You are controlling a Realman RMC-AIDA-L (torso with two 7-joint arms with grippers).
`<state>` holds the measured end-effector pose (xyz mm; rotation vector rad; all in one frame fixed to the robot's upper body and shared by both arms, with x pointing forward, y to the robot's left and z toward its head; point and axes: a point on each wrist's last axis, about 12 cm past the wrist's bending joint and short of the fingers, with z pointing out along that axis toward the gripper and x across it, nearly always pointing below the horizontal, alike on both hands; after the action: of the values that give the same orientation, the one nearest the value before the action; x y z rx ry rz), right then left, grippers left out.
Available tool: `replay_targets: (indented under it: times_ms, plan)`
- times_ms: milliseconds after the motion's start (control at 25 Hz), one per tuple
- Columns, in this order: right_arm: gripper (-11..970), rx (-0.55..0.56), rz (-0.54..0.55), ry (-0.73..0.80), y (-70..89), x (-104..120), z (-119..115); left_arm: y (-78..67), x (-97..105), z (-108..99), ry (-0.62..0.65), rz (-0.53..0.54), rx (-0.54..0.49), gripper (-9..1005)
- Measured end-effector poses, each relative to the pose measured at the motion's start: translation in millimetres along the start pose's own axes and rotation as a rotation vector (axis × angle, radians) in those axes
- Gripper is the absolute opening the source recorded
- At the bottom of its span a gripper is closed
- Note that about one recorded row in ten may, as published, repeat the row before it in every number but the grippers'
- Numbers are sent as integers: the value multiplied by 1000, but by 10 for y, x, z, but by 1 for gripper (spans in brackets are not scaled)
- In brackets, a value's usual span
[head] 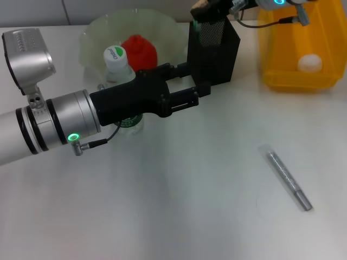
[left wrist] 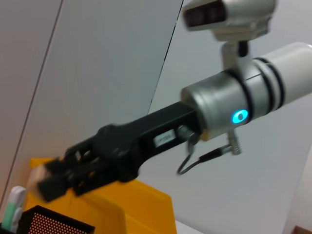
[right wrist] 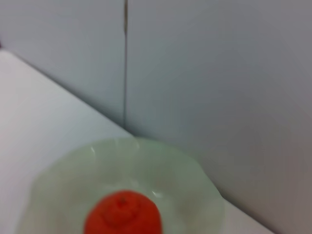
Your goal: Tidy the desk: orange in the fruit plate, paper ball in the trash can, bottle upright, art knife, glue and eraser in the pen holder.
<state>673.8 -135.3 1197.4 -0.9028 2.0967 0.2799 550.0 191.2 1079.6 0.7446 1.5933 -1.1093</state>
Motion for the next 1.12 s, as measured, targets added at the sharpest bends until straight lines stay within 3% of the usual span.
replay_targets:
  times_ms: [720, 880, 960, 1000, 1120]
  plan:
    - [558, 14, 73, 72, -50, 148, 73, 14, -7, -24, -1, 2, -5, 712]
    - [596, 11, 98, 55, -61, 143, -77, 15, -9, -25, -1, 3, -5, 712]
    - [615, -8, 113, 65, -38, 162, -213, 15, -10, -29, -2, 3, -5, 712]
    - [615, -23, 126, 95, 7, 167, -396, 15, -10, -29, -2, 3, -5, 712]
    - [615, -17, 145, 168, 41, 210, -560, 15, -6, -46, -3, 3, -8, 712]
